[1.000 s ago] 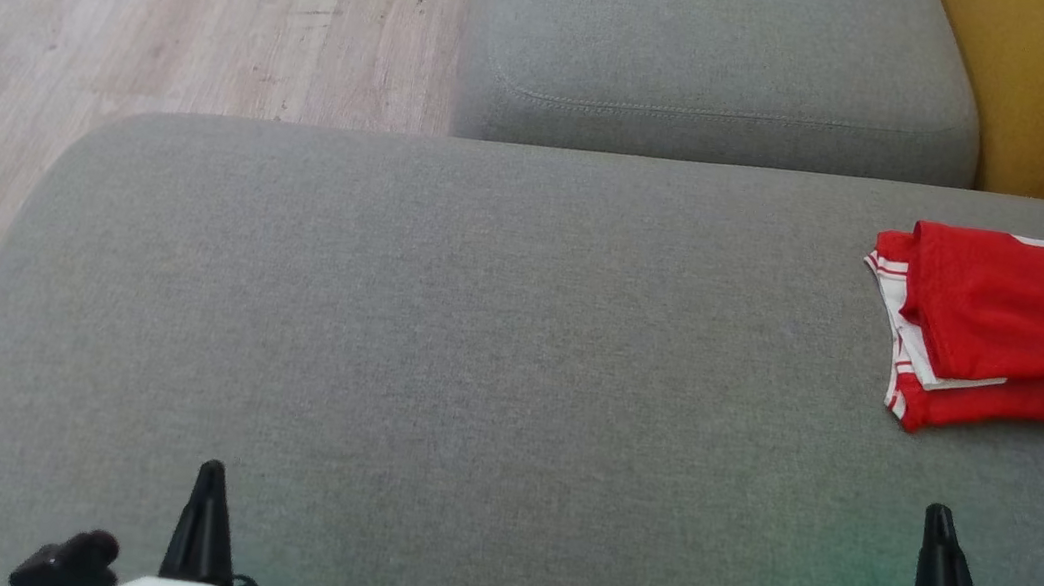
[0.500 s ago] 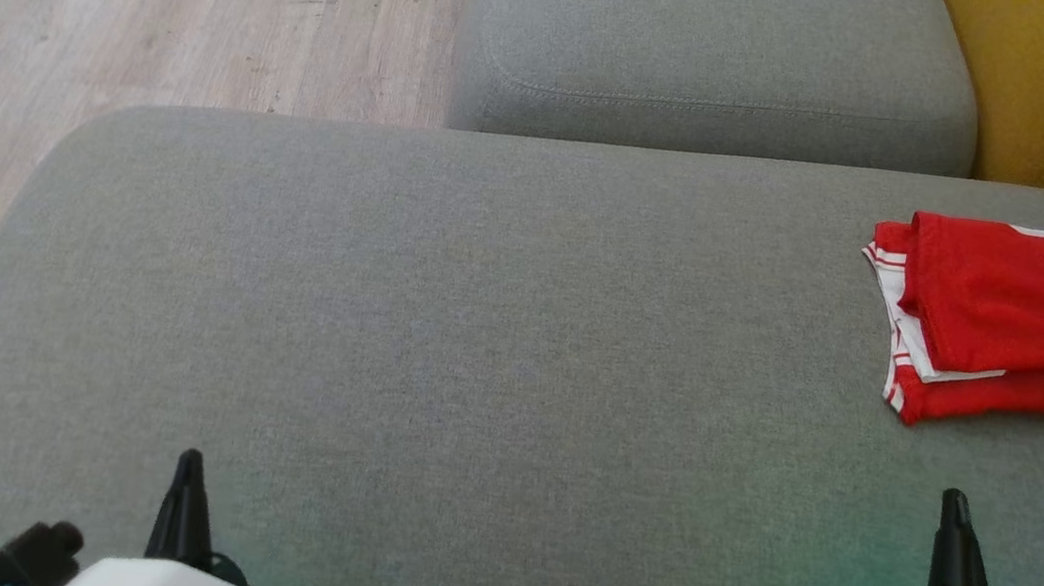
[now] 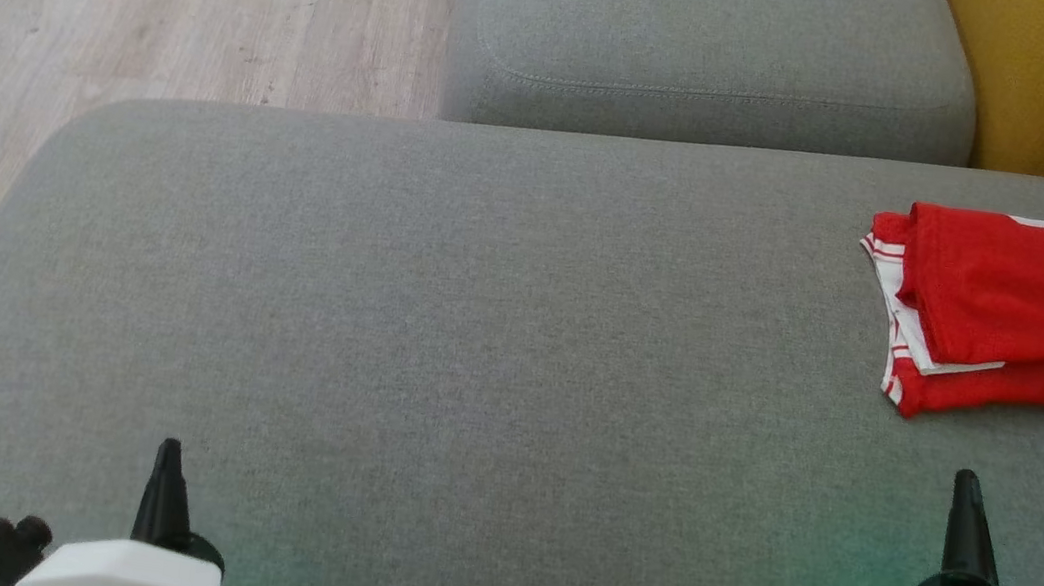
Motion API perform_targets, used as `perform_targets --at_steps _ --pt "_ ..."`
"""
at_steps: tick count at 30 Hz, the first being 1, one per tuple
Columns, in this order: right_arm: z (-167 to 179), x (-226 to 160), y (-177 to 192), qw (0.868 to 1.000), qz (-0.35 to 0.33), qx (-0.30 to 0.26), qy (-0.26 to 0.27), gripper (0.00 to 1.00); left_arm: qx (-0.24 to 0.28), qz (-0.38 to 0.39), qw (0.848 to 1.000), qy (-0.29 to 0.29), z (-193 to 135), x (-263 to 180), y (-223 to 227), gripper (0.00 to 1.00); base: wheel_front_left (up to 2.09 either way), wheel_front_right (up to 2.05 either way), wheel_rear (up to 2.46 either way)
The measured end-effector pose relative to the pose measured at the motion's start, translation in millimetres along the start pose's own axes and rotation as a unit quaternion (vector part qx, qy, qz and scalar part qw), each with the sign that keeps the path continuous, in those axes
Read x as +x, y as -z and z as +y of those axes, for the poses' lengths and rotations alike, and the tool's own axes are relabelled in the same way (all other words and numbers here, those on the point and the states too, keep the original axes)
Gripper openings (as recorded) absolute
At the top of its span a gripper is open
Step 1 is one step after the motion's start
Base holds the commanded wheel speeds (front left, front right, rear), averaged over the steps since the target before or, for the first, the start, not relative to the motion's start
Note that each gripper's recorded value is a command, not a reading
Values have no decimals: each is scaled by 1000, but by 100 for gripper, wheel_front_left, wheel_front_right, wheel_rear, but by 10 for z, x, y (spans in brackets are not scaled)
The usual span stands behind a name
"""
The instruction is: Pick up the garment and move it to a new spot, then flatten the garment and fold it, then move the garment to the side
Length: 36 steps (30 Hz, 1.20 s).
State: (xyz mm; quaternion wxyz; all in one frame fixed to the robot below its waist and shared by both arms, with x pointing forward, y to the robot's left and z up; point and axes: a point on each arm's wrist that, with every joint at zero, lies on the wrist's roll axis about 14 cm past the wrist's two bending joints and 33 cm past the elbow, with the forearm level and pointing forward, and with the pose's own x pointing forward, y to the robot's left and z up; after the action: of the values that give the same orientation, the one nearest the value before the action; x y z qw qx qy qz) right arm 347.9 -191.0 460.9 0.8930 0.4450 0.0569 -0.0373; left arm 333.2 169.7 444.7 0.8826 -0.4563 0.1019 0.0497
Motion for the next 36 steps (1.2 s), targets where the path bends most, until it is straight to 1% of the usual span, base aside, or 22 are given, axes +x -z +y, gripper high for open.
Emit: perform_targets --at_steps 11,19,24,31,36 --pt "-50 13 -9 998 3 68 9 0 -65 2 998 8 -36 71 -53 0 0 0 0" --pt "-9 78 -76 994 -4 111 3 0 -106 4 994 16 -71 116 -80 0 0 0 0" --pt "-17 90 -90 990 -5 142 4 0 -136 3 991 16 -53 134 -114 0 0 0 0" --pt "-36 96 -92 983 -3 185 5 0 -176 2 984 31 -130 200 -166 0 0 0 0" --pt "20 151 -142 977 -7 215 -4 0 -206 -1 978 35 -131 225 -219 0 0 0 0"
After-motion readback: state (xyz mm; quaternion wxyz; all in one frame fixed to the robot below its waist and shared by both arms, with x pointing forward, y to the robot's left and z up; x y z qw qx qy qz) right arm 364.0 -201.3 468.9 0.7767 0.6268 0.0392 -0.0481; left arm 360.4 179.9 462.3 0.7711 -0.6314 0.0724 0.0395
